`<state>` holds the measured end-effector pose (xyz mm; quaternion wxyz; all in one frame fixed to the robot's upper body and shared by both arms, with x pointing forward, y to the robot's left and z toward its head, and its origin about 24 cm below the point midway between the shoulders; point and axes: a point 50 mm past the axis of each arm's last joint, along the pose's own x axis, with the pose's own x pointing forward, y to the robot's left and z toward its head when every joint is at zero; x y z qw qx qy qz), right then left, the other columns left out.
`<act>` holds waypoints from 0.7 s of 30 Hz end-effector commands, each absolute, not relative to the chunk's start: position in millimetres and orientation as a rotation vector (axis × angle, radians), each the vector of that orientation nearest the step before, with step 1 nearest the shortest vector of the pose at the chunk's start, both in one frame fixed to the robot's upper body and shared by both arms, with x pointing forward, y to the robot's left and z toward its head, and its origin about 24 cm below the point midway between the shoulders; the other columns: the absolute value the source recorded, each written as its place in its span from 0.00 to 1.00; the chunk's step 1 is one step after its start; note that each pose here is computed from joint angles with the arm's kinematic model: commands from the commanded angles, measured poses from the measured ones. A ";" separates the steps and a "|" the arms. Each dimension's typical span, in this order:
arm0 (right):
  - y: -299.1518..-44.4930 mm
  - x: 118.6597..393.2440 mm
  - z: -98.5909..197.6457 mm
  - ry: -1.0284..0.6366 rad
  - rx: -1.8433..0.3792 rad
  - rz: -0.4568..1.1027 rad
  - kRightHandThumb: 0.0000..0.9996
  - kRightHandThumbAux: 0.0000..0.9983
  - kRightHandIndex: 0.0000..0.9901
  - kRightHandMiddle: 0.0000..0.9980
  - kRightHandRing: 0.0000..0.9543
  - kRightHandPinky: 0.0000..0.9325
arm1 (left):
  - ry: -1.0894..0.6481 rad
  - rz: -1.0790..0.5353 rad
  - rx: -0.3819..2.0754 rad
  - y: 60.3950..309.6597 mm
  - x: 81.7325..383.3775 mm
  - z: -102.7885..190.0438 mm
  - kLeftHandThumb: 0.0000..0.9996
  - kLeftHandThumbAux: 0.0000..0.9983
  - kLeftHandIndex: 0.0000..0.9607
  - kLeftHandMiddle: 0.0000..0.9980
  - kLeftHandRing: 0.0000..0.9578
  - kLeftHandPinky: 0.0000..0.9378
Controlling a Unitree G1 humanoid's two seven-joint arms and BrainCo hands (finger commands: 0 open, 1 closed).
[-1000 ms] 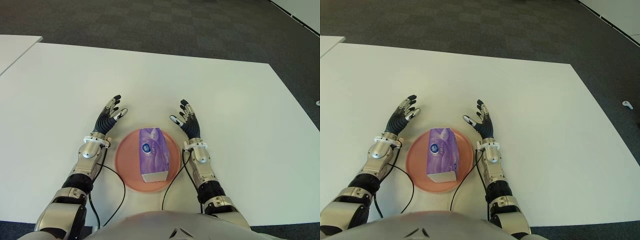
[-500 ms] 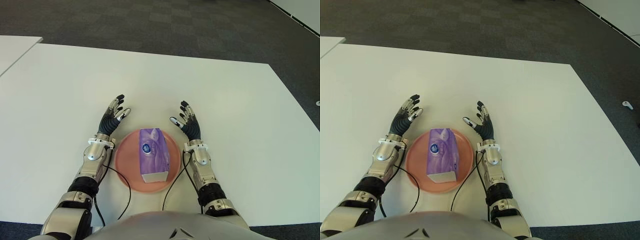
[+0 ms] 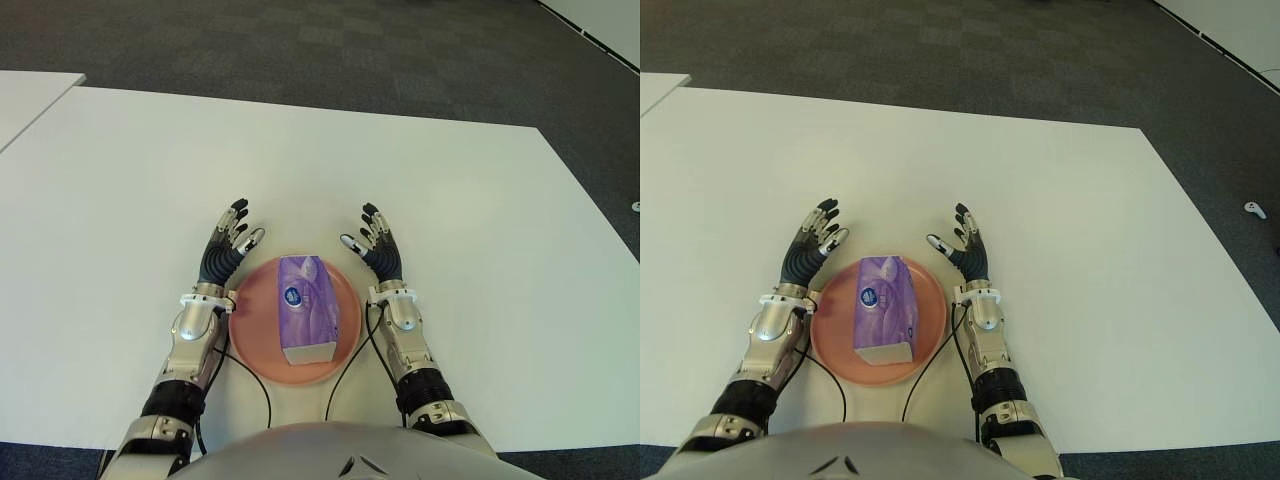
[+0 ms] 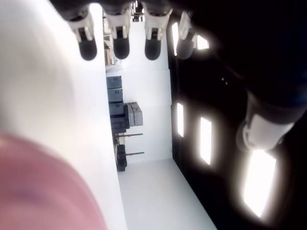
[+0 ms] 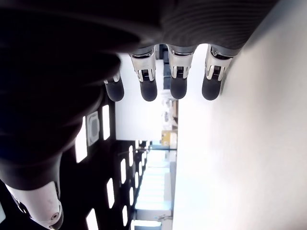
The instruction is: Put the tissue paper into the plate.
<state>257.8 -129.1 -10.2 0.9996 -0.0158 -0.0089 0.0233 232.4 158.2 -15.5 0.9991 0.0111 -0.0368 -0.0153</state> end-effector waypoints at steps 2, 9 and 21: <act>-141.0 206.4 -72.6 0.327 -0.049 -0.010 0.16 0.69 0.01 0.00 0.00 0.00 | 0.069 0.059 -0.002 158.9 208.7 -39.2 0.00 0.57 0.00 0.00 0.00 0.00; -141.7 205.9 -71.3 0.305 -0.066 -0.048 0.15 0.70 0.01 0.00 0.00 0.00 | 0.092 0.139 0.009 160.3 206.0 -40.7 0.00 0.58 0.00 0.00 0.00 0.00; -141.8 205.8 -66.2 0.277 -0.073 -0.112 0.13 0.73 0.00 0.00 0.00 0.00 | 0.105 0.189 -0.007 161.4 203.0 -44.3 0.00 0.56 0.00 0.00 0.00 0.00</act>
